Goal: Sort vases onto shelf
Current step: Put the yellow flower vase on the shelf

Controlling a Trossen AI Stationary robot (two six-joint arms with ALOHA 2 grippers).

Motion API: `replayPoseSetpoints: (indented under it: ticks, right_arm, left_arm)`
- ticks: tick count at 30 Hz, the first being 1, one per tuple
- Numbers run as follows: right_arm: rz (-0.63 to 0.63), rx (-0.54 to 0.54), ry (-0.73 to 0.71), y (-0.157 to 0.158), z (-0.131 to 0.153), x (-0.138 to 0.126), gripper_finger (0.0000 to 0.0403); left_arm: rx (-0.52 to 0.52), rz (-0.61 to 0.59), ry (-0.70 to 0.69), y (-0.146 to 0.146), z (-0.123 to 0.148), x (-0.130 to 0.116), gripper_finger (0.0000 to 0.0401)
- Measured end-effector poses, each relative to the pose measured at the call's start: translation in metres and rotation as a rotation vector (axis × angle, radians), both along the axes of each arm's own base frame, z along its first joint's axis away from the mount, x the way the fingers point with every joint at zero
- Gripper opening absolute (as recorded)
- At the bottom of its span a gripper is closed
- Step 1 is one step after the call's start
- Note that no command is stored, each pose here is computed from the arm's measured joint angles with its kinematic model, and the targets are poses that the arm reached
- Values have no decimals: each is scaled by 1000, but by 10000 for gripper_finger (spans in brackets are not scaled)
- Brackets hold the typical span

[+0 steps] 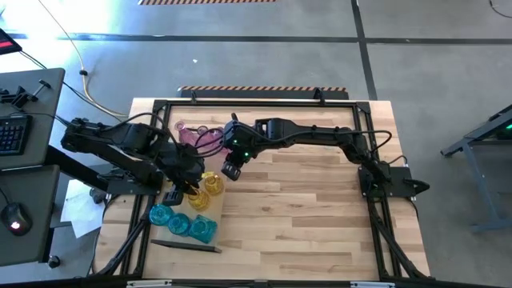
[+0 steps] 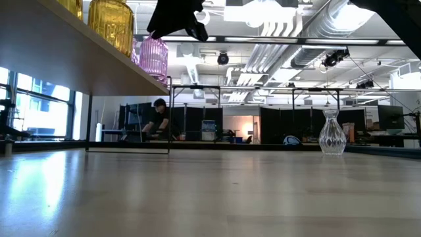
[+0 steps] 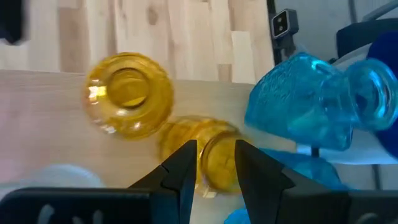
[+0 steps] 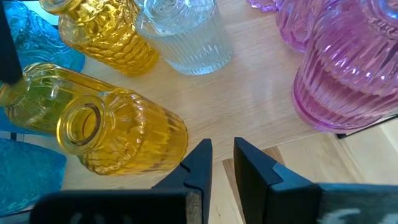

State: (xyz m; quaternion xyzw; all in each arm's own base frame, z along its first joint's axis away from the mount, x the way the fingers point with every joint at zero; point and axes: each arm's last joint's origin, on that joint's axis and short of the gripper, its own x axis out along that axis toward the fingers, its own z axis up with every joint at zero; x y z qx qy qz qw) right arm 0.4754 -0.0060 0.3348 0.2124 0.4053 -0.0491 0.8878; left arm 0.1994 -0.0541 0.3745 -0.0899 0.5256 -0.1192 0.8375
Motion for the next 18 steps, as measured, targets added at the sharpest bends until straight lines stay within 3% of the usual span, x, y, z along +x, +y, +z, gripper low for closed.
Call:
replayPoseSetpoints:
  ticks: [4,9,18]
  right_arm:
    - [7,-3,-1,2,0,0,48]
    - [18,-5,-3,6,1,0,48]
    - [24,-10,-4,6,1,0,48]
  left_arm:
    - [-84,-2,7,-3,-13,3,101]
    - [-56,37,-43,0,-5,-5,101]
    - [-54,41,-17,0,-6,-8,101]
